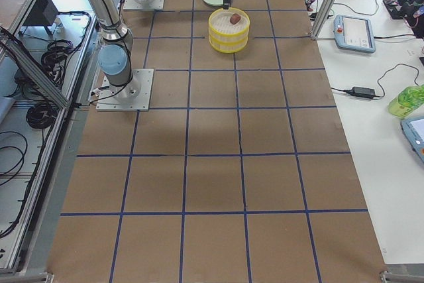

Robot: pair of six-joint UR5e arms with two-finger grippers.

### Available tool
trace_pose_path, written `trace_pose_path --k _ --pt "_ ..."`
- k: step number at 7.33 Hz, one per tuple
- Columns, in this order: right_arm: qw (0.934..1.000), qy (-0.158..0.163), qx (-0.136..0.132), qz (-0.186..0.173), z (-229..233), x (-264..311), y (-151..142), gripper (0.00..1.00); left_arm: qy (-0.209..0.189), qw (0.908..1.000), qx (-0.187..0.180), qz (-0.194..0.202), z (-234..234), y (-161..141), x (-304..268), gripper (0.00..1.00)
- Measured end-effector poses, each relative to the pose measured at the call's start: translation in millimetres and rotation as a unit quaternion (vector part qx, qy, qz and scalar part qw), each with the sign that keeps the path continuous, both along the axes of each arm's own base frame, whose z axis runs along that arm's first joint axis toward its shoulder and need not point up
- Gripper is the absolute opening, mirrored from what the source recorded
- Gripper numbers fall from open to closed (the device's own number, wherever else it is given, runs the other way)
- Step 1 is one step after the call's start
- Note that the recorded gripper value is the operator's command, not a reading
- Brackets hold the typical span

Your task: Stack buns with steamer

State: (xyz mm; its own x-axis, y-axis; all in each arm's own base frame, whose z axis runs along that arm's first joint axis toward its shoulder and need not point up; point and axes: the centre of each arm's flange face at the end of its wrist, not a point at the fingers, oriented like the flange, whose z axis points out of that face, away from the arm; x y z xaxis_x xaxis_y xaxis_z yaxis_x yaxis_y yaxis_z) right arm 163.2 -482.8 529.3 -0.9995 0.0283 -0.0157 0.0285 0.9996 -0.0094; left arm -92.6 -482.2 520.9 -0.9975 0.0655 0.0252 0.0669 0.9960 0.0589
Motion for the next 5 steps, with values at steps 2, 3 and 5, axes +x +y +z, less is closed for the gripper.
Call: trace_pose_path --k 2,3,5 --pt "1.0 0.0 -0.001 -0.002 0.2 0.0 0.1 1.0 -0.003 1.0 0.005 0.0 -1.9 2.3 0.7 1.0" --pt "1.0 0.001 -0.002 -0.002 0.3 0.2 0.1 1.0 -0.003 1.0 0.006 0.0 -3.1 2.7 0.8 1.0" --pt "1.0 0.001 -0.003 -0.001 0.8 1.0 0.3 1.0 -0.003 1.0 0.008 0.0 -4.7 3.1 0.8 1.0"
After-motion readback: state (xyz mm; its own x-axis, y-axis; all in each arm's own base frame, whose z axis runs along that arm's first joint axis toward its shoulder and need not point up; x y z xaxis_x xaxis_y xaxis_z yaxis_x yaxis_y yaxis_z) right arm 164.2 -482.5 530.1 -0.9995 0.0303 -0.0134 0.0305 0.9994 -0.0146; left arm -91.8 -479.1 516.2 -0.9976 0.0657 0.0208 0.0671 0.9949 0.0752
